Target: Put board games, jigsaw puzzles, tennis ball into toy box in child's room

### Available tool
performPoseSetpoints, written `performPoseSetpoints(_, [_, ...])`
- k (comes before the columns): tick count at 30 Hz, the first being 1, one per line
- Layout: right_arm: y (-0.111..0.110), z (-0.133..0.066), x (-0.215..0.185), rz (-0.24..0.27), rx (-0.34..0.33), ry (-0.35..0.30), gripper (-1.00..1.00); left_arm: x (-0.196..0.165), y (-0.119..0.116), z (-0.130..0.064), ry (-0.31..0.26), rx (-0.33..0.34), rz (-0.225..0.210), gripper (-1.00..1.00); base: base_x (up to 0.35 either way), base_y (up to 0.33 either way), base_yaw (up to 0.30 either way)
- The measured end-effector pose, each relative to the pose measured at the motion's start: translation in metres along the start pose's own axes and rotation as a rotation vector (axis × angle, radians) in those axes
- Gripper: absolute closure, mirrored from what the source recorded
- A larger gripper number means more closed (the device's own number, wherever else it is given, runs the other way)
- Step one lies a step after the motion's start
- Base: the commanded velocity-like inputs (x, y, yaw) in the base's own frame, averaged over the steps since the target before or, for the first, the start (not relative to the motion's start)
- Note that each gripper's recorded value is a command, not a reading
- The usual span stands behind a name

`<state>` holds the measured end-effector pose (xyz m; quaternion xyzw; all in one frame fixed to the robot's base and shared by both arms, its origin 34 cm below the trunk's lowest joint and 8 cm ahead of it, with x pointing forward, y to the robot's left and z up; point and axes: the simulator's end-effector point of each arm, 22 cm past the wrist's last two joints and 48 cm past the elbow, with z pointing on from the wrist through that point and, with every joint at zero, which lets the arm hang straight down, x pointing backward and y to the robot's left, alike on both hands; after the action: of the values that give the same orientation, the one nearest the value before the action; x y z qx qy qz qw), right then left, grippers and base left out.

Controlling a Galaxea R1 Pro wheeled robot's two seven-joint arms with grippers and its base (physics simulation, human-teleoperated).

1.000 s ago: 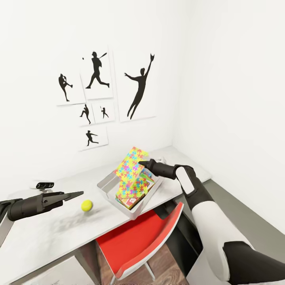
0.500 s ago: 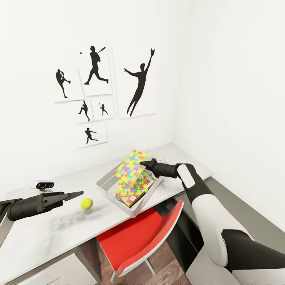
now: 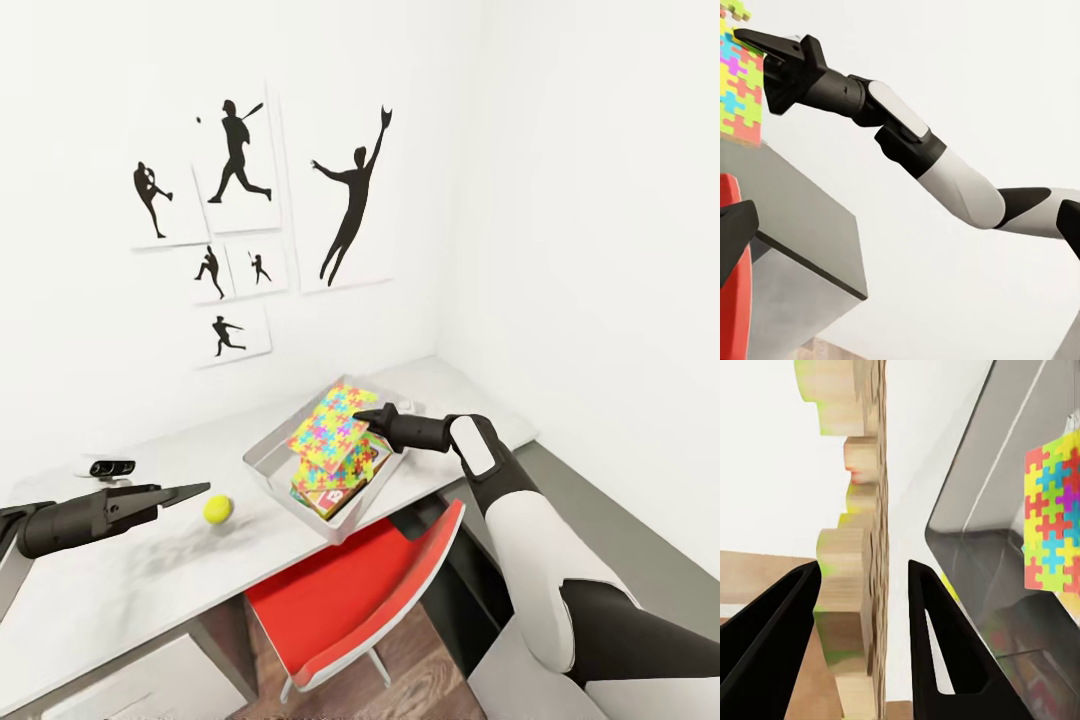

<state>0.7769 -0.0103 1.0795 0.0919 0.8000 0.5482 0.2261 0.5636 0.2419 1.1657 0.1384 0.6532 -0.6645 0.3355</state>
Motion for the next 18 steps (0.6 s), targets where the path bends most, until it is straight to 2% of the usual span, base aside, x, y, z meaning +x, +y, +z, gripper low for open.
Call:
performPoseSetpoints(4, [-0.011,0.002,0.004,0.012,0.029,0.015,1.00,-0.003,0.002,-0.003,-0.012,-0.006,0.001,-1.00,0.000,0.000,0.000])
performPoseSetpoints(10, [-0.031,0.008,0.017,0.056,0.056,0.048,1.00,-0.002,0.007,-0.004,-0.014,-0.010,-0.006,-1.00,0.000,0.000,0.000])
performPoseSetpoints(18, [-0.031,0.012,0.014,0.057,0.054,0.047,1.00,0.000,0.012,-0.005,-0.014,-0.014,-0.018,-1.00,0.000,0.000,0.000])
